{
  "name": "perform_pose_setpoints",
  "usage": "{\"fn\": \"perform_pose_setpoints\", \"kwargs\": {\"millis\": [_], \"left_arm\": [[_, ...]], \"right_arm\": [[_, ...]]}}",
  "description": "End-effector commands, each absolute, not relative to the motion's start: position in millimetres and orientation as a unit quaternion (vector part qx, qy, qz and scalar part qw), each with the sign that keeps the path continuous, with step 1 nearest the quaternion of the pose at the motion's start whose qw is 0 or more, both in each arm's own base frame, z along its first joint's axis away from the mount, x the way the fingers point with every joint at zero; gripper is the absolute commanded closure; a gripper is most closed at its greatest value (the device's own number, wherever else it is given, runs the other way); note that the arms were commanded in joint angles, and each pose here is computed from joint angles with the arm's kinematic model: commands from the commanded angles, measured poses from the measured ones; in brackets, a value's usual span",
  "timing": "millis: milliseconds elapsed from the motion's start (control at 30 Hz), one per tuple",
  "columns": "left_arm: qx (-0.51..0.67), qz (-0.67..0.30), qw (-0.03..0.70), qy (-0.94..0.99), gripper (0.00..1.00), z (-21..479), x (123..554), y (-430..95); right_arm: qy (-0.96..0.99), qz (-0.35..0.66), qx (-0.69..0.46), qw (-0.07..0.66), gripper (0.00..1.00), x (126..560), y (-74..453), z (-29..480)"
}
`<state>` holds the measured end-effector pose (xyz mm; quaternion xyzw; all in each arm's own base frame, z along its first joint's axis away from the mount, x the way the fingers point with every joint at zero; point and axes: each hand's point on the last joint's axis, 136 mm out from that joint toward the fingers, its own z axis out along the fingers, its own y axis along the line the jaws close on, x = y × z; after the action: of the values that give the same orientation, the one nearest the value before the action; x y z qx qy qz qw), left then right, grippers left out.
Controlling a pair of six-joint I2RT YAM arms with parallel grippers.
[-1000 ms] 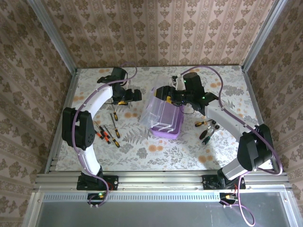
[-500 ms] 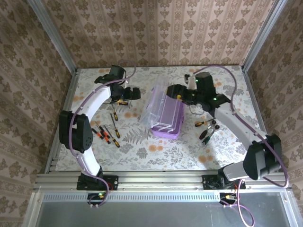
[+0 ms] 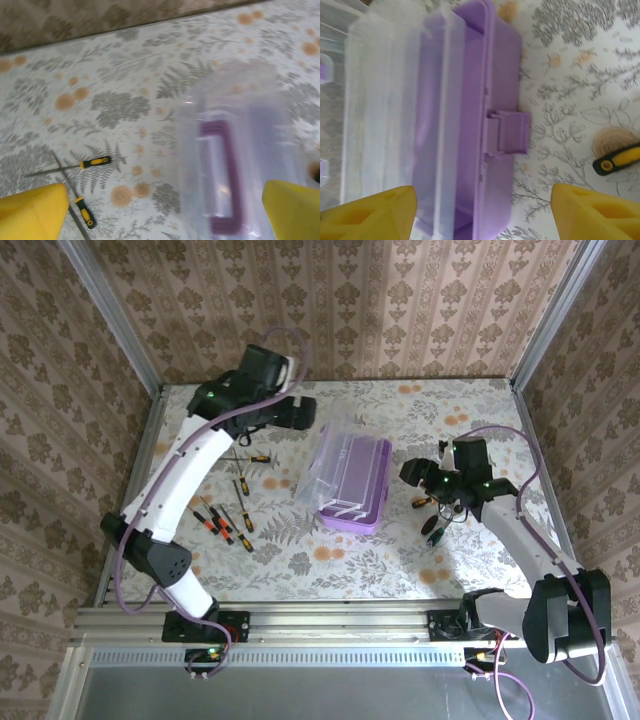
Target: Pack the tool kit
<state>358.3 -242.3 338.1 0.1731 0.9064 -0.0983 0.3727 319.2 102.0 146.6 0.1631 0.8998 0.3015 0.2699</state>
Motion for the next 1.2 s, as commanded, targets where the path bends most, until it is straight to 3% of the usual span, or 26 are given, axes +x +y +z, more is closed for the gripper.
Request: {"fn": "perform_pose_setpoints", "kwargs": {"millis": [0,267,467,800,1167], "left_arm": [[0.241,-0.038,0.326,0.913,0.00,321,340,-259],[0.313,0.035,0.291,0.903,0.00,291,332,-316],[0.326,0.027,0.258,0.909,0.00,266,334,-332],[0.329,0.117,0.269,0.898,0.00,253,344,-322],[0.334,0.095,0.247,0.905,0.17,226,339,-325]], "right_arm": [[0.901,0.305,0.156,0.267,0.28,323,104,141],[0.897,0.340,0.144,0.243,0.28,342,119,135],[0.895,0.358,0.130,0.233,0.33,346,131,130],[0.902,0.365,0.120,0.198,0.32,344,147,103],[0.911,0.354,0.116,0.175,0.35,344,157,81]]}}
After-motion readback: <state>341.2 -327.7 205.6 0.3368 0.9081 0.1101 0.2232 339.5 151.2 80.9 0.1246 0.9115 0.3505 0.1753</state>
